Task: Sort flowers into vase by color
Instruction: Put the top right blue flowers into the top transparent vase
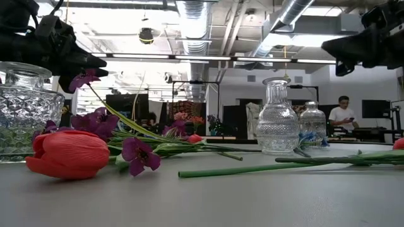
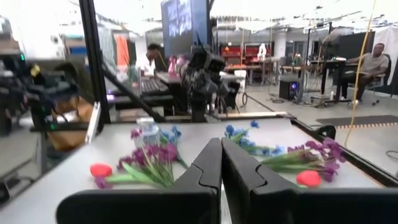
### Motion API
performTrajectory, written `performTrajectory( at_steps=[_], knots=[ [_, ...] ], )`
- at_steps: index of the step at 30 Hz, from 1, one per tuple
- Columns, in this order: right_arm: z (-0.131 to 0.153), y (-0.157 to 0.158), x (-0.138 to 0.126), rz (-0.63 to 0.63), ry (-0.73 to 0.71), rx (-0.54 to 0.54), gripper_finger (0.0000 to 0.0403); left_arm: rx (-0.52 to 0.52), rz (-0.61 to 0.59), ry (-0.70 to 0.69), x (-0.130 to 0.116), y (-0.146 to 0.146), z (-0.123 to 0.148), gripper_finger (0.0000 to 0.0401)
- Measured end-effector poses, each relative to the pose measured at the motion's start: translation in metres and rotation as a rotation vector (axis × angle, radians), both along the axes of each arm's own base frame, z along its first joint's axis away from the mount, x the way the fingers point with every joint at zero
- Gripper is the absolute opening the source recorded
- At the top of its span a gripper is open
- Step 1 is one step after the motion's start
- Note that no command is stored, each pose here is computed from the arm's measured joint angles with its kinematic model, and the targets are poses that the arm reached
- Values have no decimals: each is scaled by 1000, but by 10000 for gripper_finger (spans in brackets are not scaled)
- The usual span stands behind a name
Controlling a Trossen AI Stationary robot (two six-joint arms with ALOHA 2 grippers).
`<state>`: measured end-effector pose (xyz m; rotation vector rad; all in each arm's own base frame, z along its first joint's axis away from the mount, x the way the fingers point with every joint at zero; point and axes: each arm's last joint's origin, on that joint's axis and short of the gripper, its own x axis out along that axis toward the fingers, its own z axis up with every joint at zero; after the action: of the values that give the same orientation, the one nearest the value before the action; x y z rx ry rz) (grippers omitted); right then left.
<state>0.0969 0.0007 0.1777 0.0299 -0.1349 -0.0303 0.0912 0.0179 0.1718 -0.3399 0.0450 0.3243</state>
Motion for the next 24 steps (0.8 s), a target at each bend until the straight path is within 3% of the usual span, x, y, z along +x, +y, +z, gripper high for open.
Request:
performTrajectory(
  at_steps=[5, 11, 18, 24],
  knots=[
    [7, 0, -1, -9, -78, 20, 36, -13, 1, -4, 0, 0, 0, 137],
    [16, -3, -4, -65, -158, 210, 53, 5, -1, 1, 0, 0, 0, 137],
    [32, -3, -8, -9, -221, 434, 136, -5, 0, -2, 0, 0, 0, 137],
    [41, -3, -11, 8, -255, 467, 213, -6, 1, -2, 0, 0, 0, 137]
  ],
)
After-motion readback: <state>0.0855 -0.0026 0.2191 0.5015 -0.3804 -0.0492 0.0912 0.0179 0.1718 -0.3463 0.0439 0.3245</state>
